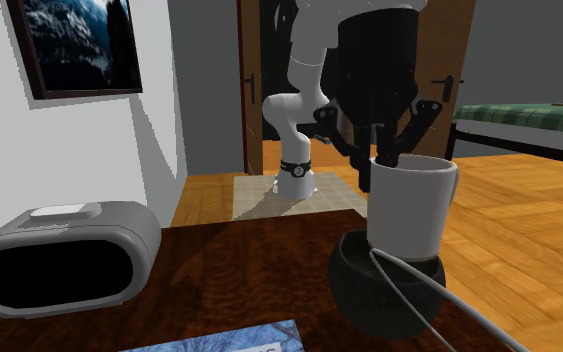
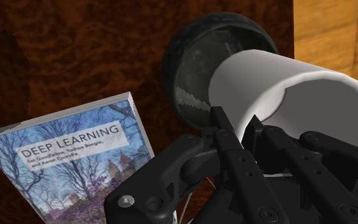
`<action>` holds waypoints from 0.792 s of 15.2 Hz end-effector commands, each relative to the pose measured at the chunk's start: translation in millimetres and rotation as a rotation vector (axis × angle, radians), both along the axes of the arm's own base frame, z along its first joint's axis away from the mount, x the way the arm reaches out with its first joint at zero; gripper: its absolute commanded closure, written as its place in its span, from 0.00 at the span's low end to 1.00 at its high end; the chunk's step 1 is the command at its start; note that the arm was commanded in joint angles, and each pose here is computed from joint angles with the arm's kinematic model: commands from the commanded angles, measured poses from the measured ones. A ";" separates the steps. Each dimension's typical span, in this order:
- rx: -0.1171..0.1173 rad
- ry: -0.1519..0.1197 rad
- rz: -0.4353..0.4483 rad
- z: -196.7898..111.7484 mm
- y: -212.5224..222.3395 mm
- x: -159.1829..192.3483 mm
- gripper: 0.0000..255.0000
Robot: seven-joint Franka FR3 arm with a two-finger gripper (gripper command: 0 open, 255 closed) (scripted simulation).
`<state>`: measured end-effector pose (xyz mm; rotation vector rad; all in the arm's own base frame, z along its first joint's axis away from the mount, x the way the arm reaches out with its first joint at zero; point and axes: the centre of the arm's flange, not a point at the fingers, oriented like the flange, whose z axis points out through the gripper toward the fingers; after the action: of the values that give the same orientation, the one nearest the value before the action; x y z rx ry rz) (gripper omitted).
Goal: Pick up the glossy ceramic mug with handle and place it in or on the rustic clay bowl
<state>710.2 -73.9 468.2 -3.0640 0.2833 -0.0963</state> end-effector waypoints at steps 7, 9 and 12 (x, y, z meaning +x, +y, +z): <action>0.000 -0.001 0.000 -5.3 -0.3 0.8 1.00; 0.000 -0.001 0.000 -5.3 -0.3 0.8 0.00; 0.000 -0.001 0.000 -5.3 -0.3 0.8 0.00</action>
<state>711.0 -74.2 462.8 -3.0641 0.2835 -0.0978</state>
